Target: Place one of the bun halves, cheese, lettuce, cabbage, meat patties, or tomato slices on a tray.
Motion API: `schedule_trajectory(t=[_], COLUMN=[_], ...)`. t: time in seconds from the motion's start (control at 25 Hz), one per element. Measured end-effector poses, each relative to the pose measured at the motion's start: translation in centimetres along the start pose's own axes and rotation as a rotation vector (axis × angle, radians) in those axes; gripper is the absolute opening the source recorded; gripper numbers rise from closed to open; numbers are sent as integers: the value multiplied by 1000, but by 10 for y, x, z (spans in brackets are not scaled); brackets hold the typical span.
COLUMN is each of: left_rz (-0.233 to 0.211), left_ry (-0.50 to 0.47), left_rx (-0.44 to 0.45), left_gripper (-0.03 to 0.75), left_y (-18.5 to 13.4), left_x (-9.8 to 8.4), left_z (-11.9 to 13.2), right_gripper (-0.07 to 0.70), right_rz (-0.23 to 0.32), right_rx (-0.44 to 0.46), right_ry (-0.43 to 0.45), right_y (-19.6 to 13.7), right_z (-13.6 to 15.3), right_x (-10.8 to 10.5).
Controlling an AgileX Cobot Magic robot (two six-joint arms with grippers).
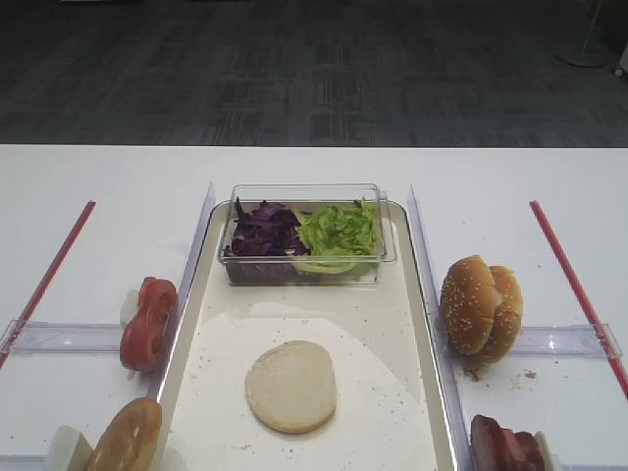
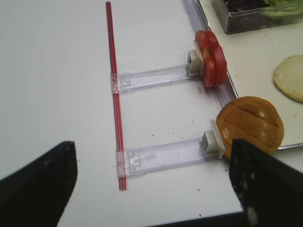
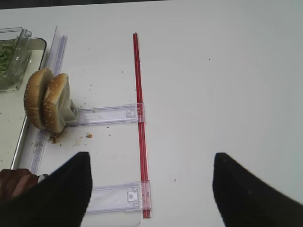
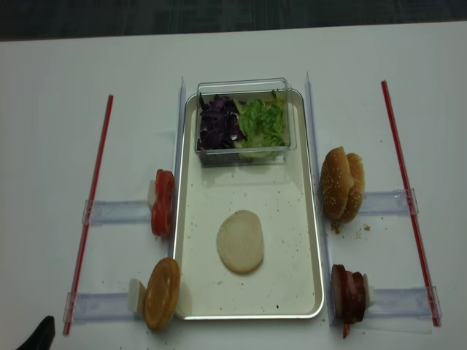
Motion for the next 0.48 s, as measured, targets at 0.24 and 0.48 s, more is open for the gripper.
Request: schedule_trajectory(t=[0.24, 0.48], left_rz=[0, 0], left_ry=[0, 0], left_rx=[0, 0], left_gripper=[597, 597], left_y=[0, 0], left_x=[0, 0], left_z=[0, 0], right_gripper=[552, 552], right_rz=[0, 0], right_rx=[0, 0], right_ry=[0, 0], right_y=[0, 0], right_z=[0, 0], right_x=[0, 0])
Point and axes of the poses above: a point on each arm's last joint axis where the gripper is mounted, z pointing out along that axis toward the gripper, x along the wrist's bending axis when the last joint is at zero, y = z × x, the point moved 8 cm from there along z, pointing out along that axis toward the gripper, and after that the axes turned 15 degrees about -z, right-handed, at the moved point
